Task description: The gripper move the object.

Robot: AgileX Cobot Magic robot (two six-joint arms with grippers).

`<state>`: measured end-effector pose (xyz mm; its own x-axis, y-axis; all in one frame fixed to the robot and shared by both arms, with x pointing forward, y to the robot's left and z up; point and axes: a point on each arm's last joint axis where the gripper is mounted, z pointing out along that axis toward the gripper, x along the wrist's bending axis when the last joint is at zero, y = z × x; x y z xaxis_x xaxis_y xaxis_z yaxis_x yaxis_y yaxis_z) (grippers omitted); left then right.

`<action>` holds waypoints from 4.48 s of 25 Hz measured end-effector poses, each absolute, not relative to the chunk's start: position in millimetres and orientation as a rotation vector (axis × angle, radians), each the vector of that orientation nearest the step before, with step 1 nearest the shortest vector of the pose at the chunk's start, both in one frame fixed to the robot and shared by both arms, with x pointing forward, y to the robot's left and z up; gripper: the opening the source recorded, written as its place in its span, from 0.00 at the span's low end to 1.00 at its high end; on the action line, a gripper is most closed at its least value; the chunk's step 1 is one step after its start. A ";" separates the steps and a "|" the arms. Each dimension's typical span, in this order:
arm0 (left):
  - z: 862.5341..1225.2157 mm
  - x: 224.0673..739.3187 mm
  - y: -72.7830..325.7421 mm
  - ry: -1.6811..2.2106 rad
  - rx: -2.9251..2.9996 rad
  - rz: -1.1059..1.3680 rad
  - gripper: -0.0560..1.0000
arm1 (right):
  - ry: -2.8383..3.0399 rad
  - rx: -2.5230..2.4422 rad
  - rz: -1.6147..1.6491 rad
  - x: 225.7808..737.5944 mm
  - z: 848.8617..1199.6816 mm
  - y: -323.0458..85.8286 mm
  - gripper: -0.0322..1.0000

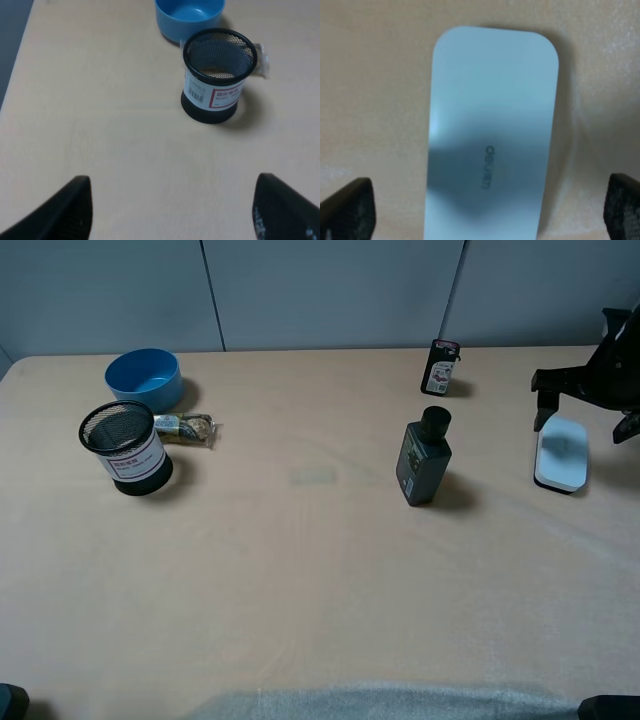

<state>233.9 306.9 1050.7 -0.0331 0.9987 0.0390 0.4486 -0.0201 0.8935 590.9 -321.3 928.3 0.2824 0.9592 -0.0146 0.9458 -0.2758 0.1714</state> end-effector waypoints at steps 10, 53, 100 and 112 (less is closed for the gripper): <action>1050.7 233.9 306.9 1.563 1.549 1.006 0.75 | 1.805 2.411 0.105 592.3 916.0 -321.4 0.70; 1050.7 233.9 306.9 1.563 1.549 1.006 0.75 | 1.833 2.430 0.050 596.5 883.6 -321.6 0.70; 1050.7 233.9 306.9 1.563 1.549 1.006 0.75 | 1.886 2.365 0.067 596.9 898.3 -322.0 0.49; 1050.7 233.9 306.9 1.563 1.549 1.006 0.75 | 1.887 2.231 0.190 617.7 974.5 -315.9 0.48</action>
